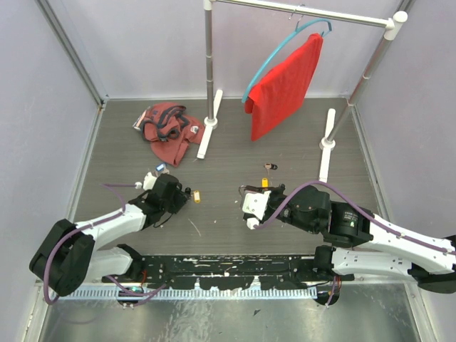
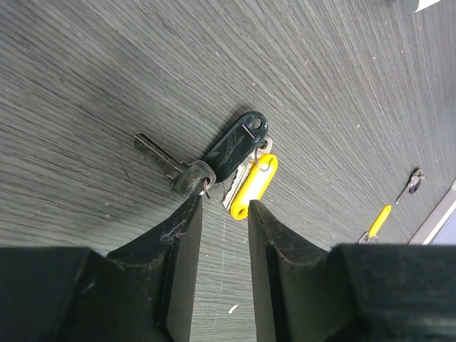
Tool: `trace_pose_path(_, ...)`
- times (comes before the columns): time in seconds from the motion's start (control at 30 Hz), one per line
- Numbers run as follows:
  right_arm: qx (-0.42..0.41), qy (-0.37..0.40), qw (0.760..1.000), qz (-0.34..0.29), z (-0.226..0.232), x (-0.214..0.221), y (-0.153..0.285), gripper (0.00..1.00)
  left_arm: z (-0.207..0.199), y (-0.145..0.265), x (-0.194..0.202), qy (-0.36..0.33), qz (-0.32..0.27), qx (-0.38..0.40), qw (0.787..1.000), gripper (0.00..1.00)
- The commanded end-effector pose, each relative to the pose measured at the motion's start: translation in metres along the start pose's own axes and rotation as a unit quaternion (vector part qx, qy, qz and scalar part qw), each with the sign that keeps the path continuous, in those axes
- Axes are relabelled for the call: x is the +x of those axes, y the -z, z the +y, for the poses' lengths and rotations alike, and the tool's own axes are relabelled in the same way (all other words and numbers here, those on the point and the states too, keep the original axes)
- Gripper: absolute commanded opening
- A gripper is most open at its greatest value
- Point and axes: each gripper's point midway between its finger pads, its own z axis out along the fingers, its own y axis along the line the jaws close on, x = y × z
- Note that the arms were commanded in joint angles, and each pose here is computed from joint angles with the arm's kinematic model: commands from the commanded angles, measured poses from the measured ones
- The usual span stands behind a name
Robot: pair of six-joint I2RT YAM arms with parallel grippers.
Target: Put the keys on the keyring
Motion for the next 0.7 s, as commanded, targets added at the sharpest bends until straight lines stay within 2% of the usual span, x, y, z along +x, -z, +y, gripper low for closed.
trace_pose_path(0.0,0.025,-0.012,0.999,-0.022,-0.0131,-0.0124,0.0054,0.01,-0.0031,-0.0031,-0.0077,0.006,-0.018,0.004,1.0,0.39)
trace_pose_path(0.67,0.026,-0.011,0.999,-0.021,-0.0135,-0.0115,0.0059,0.01,-0.0034,-0.0077,-0.0088,0.01,-0.016,0.004,1.0,0.36)
